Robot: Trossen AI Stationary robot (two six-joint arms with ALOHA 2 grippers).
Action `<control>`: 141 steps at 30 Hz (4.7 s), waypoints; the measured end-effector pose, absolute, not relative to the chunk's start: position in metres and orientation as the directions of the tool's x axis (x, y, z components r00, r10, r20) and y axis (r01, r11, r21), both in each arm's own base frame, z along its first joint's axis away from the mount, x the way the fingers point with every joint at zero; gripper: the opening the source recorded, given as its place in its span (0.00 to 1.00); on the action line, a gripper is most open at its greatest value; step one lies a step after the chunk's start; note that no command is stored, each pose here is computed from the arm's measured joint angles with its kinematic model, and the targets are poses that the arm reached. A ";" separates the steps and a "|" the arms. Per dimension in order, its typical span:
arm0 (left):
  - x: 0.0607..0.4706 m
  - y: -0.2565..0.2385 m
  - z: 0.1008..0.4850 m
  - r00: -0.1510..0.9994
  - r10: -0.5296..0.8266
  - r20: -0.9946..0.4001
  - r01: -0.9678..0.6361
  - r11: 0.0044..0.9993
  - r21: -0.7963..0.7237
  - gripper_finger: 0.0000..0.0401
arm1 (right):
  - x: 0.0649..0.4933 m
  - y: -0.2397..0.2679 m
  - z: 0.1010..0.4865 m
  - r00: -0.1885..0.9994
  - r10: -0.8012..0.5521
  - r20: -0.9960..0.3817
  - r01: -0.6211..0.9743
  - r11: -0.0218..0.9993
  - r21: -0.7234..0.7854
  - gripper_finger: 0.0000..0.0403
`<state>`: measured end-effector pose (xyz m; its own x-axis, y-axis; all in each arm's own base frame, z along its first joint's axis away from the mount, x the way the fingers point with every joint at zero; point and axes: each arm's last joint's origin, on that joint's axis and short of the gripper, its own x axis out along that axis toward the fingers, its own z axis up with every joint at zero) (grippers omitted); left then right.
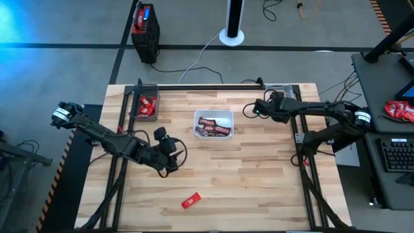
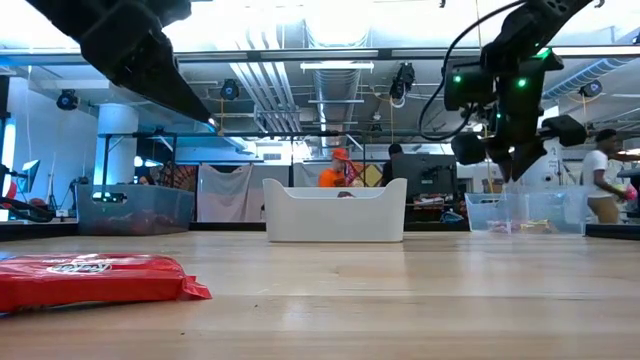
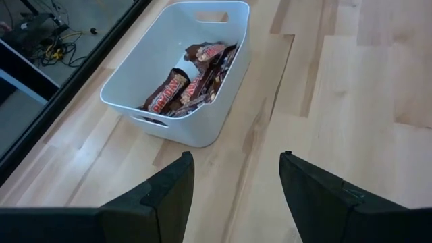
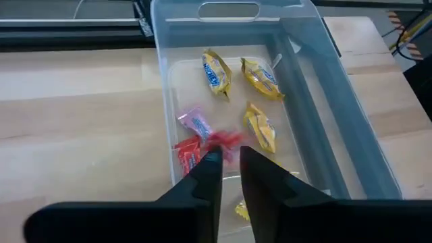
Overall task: Sort candy by brand, put in halloween buckets
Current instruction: Put the red candy into the transparent bin, then put the red chocolate bar into the black bin
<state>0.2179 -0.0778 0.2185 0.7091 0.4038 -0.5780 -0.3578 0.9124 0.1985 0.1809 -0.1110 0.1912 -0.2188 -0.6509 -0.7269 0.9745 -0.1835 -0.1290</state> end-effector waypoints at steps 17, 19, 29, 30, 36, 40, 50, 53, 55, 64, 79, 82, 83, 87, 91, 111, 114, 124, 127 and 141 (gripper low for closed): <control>0.225 -0.118 0.196 0.588 -0.284 -0.757 0.084 0.953 -0.292 0.50 | 0.209 -0.071 0.192 0.022 -0.647 -0.762 0.994 0.096 -0.053 0.42; 0.231 -0.130 0.187 0.601 -0.300 -0.741 0.059 0.941 -0.333 0.50 | 0.215 -0.061 0.193 0.072 -0.650 -0.757 0.990 0.141 -0.027 0.44; 0.254 -0.183 0.162 0.660 -0.345 -0.667 0.122 0.926 -0.358 0.50 | 0.227 -0.027 0.195 0.207 -0.677 -0.707 0.964 0.263 0.030 0.51; 0.256 -0.185 0.157 0.649 -0.336 -0.682 0.107 0.928 -0.356 0.50 | 0.227 -0.025 0.195 0.215 -0.674 -0.707 0.961 0.275 0.030 0.51; 0.274 -0.196 0.139 0.650 -0.273 -0.709 0.015 0.938 -0.348 0.50 | 0.228 -0.014 0.195 0.247 -0.663 -0.707 0.948 0.317 0.034 0.53; 0.280 -0.201 0.132 0.643 -0.293 -0.708 0.020 0.930 -0.366 0.50 | 0.228 -0.014 0.195 0.245 -0.673 -0.698 0.950 0.312 0.033 0.53; 0.272 -0.193 0.122 0.648 -0.260 -0.716 -0.035 0.929 -0.369 0.47 | 0.228 -0.014 0.196 0.240 -0.690 -0.683 0.950 0.310 0.021 0.53; 0.272 -0.188 0.121 0.651 -0.225 -0.725 -0.040 0.944 -0.329 0.46 | 0.228 -0.014 0.196 0.240 -0.690 -0.682 0.950 0.312 0.018 0.53; 0.269 -0.182 0.121 0.635 -0.198 -0.747 -0.054 0.953 -0.299 0.45 | 0.228 -0.014 0.196 0.240 -0.690 -0.683 0.949 0.315 0.015 0.53; 0.254 -0.165 0.139 0.605 -0.024 -0.796 -0.140 0.981 -0.137 0.44 | 0.228 -0.014 0.196 0.240 -0.690 -0.682 0.948 0.317 0.014 0.53; 0.258 -0.183 0.120 0.655 -0.040 -0.755 -0.124 0.980 -0.159 0.44 | 0.229 -0.014 0.196 0.253 -0.684 -0.684 0.946 0.322 0.028 0.53; 0.260 -0.184 0.113 0.654 -0.032 -0.756 -0.129 0.980 -0.154 0.44 | 0.229 -0.014 0.196 0.253 -0.682 -0.686 0.946 0.323 0.028 0.53; 0.260 -0.184 0.112 0.655 -0.029 -0.755 -0.133 0.979 -0.153 0.44 | 0.229 -0.014 0.196 0.253 -0.682 -0.686 0.946 0.323 0.028 0.53; 0.260 -0.184 0.110 0.656 -0.008 -0.754 -0.146 0.980 -0.138 0.41 | 0.229 -0.014 0.196 0.254 -0.682 -0.686 0.946 0.323 0.029 0.53; 0.259 -0.184 0.109 0.657 -0.002 -0.754 -0.132 0.984 -0.117 0.33 | 0.229 -0.014 0.196 0.254 -0.682 -0.686 0.946 0.323 0.029 0.53; 0.223 -0.055 0.226 0.614 0.400 -0.680 -0.404 0.900 0.165 0.04 | 0.229 -0.014 0.196 0.254 -0.682 -0.686 0.945 0.327 0.025 0.53; 0.203 -0.016 0.246 0.559 0.503 -0.659 -0.521 0.832 0.194 0.04 | 0.229 -0.014 0.196 0.254 -0.682 -0.686 0.945 0.327 0.025 0.53; 0.137 0.103 0.248 0.133 0.743 -0.656 -0.904 0.362 0.226 0.04 | 0.230 -0.014 0.196 0.258 -0.689 -0.678 0.946 0.324 0.030 0.53; 0.128 0.122 0.243 0.106 0.719 -0.687 -0.920 0.334 0.207 0.04 | 0.230 -0.014 0.196 0.257 -0.689 -0.677 0.946 0.324 0.030 0.53; 0.122 0.149 0.226 -0.080 0.712 -0.698 -0.938 0.184 0.295 0.38 | 0.230 -0.014 0.196 0.259 -0.682 -0.684 0.939 0.343 0.014 0.53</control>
<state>0.1219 0.1486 0.2261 -0.0796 0.7119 -0.6978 -0.9377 0.1840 0.2947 0.2299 -0.0139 0.1959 0.2589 -0.6823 -0.6837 0.9394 0.3426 0.0138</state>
